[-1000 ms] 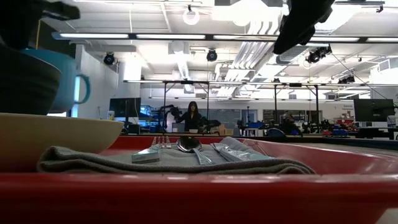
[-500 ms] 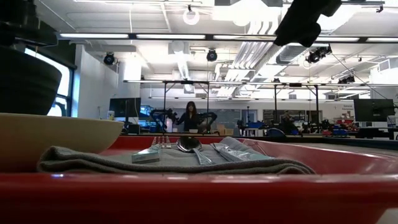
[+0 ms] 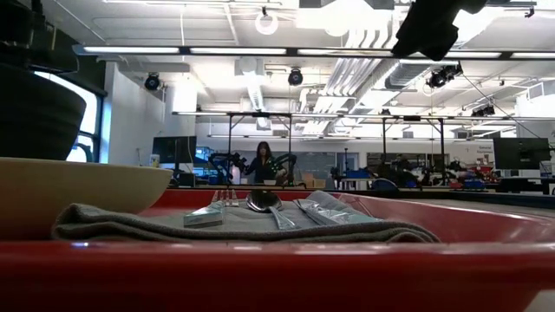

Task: Set up tray
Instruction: Put the blue mug on the red serving tray to the top left of the light brown plate

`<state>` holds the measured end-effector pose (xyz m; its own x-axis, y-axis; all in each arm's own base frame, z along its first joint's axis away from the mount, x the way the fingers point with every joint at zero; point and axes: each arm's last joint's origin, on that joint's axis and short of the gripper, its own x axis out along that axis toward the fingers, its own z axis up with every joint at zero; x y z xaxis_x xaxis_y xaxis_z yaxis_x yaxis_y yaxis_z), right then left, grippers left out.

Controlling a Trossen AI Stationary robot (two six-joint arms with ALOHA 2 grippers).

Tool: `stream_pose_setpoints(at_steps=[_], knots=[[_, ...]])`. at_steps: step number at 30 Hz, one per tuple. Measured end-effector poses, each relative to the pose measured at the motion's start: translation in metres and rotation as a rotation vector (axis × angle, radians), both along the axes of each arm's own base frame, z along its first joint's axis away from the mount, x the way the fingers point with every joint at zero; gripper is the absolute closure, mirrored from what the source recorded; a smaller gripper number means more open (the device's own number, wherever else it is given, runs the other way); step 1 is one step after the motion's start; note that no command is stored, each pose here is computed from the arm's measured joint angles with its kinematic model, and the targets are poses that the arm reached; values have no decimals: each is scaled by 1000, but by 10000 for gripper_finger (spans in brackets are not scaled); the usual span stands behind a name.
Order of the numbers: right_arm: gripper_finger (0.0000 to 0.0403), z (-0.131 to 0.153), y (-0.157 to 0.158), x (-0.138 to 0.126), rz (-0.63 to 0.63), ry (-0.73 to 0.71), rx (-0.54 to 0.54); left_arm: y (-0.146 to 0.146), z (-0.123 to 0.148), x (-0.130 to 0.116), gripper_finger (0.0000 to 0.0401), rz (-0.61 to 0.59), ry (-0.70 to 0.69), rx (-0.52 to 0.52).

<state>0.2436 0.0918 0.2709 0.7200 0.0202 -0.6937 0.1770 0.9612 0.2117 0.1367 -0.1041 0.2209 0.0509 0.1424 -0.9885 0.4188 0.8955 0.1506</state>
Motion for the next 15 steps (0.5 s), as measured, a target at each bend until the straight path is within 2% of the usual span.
stream_pose_setpoints(at_steps=[5, 10, 15], knots=[[284, 0, 0, 0, 0, 0, -1, 0, 0, -1, 285, 3, 22, -12], [284, 0, 0, 0, -1, -1, -3, 0, 0, -3, 297, 26, 48, -30], [284, 0, 0, 0, 1, -1, -4, 2, 6, -5, 309, 70, 80, -5]])
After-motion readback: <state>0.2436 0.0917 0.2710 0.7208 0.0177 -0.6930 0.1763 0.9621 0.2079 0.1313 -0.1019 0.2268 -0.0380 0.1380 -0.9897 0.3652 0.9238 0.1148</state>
